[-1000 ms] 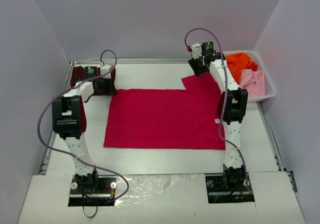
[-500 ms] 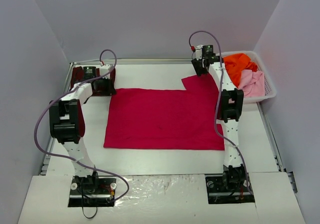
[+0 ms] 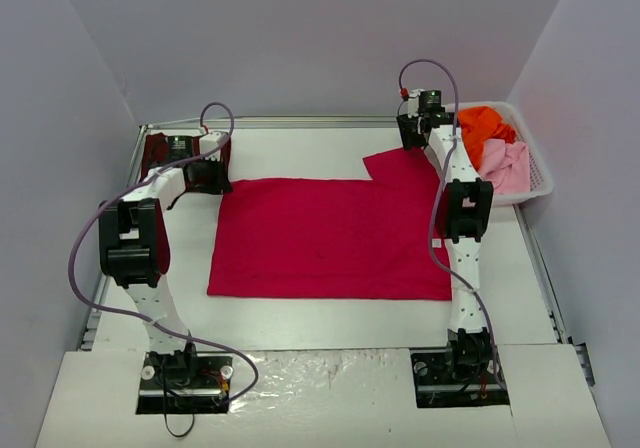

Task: Fold and stack the t-shirts
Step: Grap the side of the flattened tshirt furthest away from the robot with both arms

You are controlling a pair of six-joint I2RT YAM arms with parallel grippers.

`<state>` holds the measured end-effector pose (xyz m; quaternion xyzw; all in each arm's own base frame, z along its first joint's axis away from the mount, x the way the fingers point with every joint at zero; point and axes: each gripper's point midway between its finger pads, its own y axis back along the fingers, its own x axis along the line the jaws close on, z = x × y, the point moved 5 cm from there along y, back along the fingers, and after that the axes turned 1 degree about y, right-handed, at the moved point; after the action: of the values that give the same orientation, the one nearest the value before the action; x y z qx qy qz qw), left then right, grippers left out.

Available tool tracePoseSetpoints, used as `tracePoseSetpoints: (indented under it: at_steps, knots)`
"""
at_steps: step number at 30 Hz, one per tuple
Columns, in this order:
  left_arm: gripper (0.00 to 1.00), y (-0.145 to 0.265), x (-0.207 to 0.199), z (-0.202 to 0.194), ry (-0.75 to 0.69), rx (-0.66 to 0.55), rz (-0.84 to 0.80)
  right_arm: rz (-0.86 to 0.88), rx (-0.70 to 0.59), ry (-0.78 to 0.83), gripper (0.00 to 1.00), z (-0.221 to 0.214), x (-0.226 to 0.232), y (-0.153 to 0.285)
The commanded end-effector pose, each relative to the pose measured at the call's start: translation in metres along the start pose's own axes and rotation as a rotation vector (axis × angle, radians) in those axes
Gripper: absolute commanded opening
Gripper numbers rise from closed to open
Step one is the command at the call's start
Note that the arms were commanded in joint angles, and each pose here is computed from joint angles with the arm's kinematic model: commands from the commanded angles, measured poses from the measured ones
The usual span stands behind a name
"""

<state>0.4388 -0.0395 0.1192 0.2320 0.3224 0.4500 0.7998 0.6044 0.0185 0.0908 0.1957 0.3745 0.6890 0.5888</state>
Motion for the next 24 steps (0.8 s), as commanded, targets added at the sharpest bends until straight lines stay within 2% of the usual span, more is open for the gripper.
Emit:
tracePoseSetpoints:
  at_steps: [1, 13, 24]
  knots:
    - [0.02, 0.010, -0.005, 0.013, -0.051, -0.036, 0.010, 0.011, -0.046, -0.059, 0.51, 0.010, -0.009, 0.001]
    - [0.02, 0.012, -0.002, 0.009, -0.046, -0.031, 0.018, 0.042, -0.028, -0.117, 0.52, -0.003, -0.008, -0.019]
    - [0.02, 0.032, 0.003, 0.009, -0.049, -0.043, 0.040, 0.049, -0.023, -0.112, 0.52, -0.006, -0.007, -0.024]
